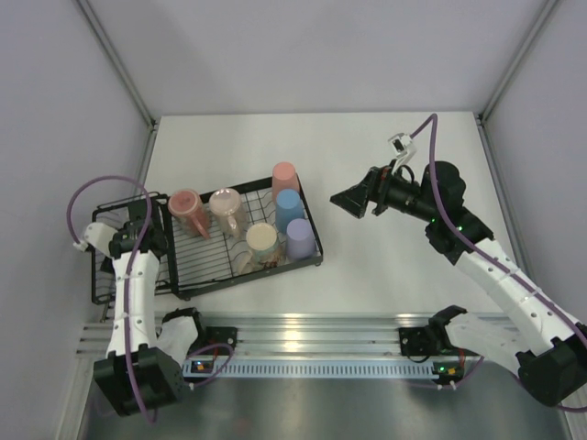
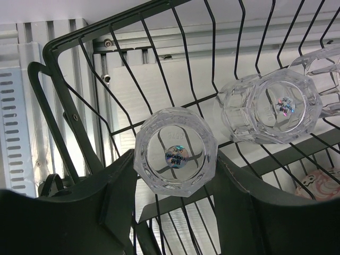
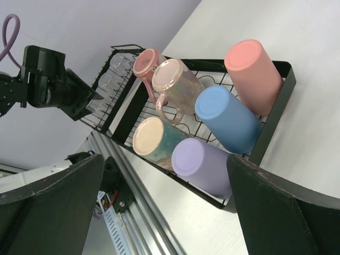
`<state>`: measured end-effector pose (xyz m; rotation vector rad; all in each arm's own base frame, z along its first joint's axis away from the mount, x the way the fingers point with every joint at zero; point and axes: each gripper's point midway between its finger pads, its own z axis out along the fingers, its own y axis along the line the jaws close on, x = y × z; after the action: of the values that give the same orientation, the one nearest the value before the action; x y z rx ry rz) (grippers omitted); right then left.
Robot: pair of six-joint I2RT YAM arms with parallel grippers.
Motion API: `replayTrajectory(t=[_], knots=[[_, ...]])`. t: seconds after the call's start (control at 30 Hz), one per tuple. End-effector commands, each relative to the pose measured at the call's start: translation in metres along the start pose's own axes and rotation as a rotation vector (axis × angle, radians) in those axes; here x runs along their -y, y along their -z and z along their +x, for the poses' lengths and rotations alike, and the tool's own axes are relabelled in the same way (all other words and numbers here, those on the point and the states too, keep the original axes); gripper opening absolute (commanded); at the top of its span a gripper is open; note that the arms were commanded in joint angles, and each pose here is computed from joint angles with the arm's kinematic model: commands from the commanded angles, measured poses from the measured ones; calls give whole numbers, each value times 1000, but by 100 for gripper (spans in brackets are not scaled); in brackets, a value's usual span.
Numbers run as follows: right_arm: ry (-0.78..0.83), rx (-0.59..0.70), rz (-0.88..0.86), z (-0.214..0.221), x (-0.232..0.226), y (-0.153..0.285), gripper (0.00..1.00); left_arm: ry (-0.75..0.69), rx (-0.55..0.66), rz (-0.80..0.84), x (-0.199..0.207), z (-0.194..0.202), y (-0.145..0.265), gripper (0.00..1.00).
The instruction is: Load the cups into the dish rack
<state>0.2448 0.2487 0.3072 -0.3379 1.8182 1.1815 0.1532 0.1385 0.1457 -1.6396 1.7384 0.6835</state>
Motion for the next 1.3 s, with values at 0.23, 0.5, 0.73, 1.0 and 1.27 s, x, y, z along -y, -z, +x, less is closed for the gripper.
replayTrajectory(t=[0.23,0.5,0.73,1.0,1.27], knots=[[36,26,-16,-11,-4,2,99,28,18,0,6,-4,-5,33],[32,21,-9,-9,-3,3,99,35,19,7,6,-4,-4,46],[24,10,5,-5,1,3,99,47,28,7,3,-7,-2,54],[22,11,4,-5,0,5,99,49,10,-5,1,-3,-2,62],[17,6,14,-3,3,4,100,57,16,10,2,-7,1,65]])
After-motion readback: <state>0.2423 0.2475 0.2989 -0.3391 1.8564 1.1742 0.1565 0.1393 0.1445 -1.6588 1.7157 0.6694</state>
